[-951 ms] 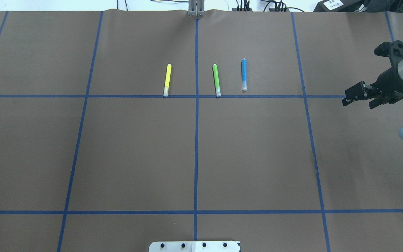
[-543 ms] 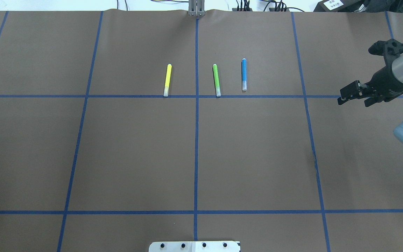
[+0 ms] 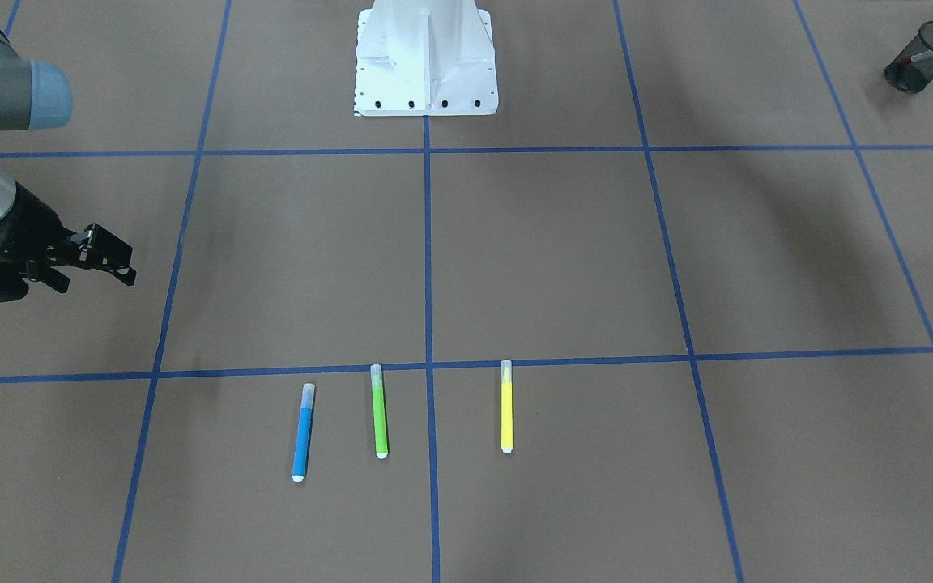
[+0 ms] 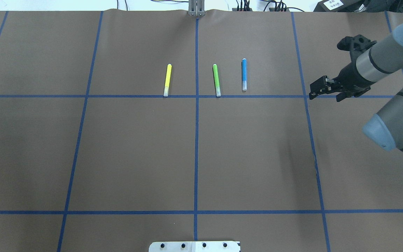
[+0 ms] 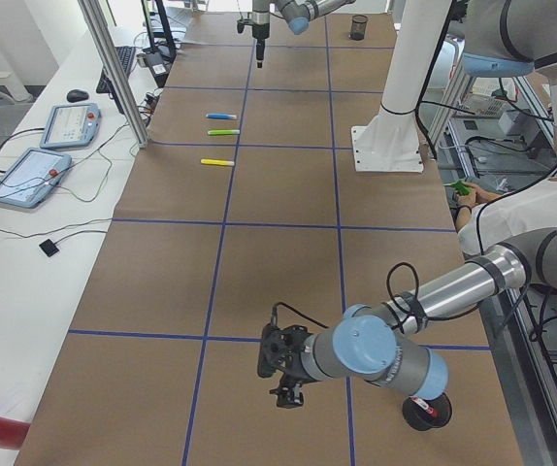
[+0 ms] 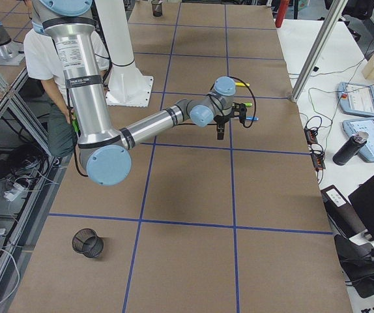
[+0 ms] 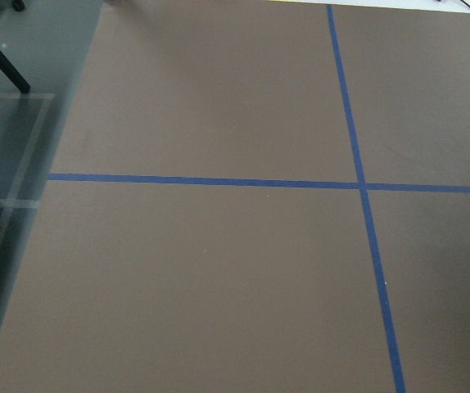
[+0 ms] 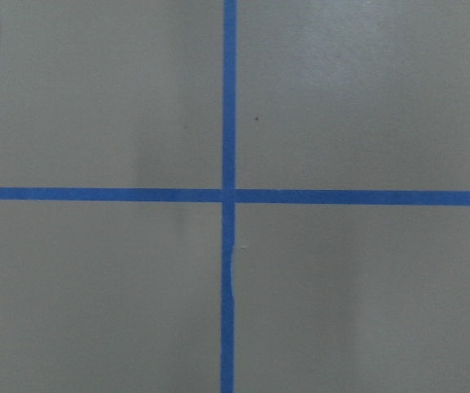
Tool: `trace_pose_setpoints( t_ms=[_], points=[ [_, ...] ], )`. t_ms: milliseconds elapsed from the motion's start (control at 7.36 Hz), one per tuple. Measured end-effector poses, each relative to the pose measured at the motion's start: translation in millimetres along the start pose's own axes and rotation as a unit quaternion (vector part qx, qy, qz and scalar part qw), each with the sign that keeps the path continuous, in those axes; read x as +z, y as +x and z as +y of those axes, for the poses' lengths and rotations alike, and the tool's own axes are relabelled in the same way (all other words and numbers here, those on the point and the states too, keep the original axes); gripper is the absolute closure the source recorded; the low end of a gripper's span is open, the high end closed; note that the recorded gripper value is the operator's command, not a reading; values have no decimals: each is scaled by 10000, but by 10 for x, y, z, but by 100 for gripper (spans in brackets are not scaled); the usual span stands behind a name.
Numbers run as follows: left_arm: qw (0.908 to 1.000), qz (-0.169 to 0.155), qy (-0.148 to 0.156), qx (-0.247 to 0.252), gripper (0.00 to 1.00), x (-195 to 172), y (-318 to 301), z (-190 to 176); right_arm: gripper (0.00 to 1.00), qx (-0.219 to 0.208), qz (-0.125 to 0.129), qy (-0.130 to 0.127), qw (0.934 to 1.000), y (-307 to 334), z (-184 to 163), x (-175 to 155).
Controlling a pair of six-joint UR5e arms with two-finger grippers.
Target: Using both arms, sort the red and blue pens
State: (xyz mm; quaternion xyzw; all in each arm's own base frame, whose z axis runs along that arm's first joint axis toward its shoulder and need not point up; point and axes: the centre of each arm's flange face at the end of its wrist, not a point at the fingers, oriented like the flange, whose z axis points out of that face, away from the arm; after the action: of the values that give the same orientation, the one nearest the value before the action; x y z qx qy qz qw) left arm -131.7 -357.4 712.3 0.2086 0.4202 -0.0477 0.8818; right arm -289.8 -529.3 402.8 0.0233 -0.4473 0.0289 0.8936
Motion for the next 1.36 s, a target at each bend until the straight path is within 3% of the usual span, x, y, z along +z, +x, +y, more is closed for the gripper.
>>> trace_pose_setpoints(
  t_ms=[272,543,815,1358],
  points=[
    [9973,209,-664,224,8,479,515,-862,1,179,70,91,9998,-581,-361,279],
    [9935,306,-1039,351,8,787,880,-1261,2,242,279,242,9990,-1060,-700,557],
    [9893,360,-1362,378,8,1043,1141,-1488,2,237,456,306,9982,-1488,-1021,852],
    [9820,443,-1770,498,8,1427,1379,-1447,12,303,580,255,9975,-1838,-1474,1305]
  ],
)
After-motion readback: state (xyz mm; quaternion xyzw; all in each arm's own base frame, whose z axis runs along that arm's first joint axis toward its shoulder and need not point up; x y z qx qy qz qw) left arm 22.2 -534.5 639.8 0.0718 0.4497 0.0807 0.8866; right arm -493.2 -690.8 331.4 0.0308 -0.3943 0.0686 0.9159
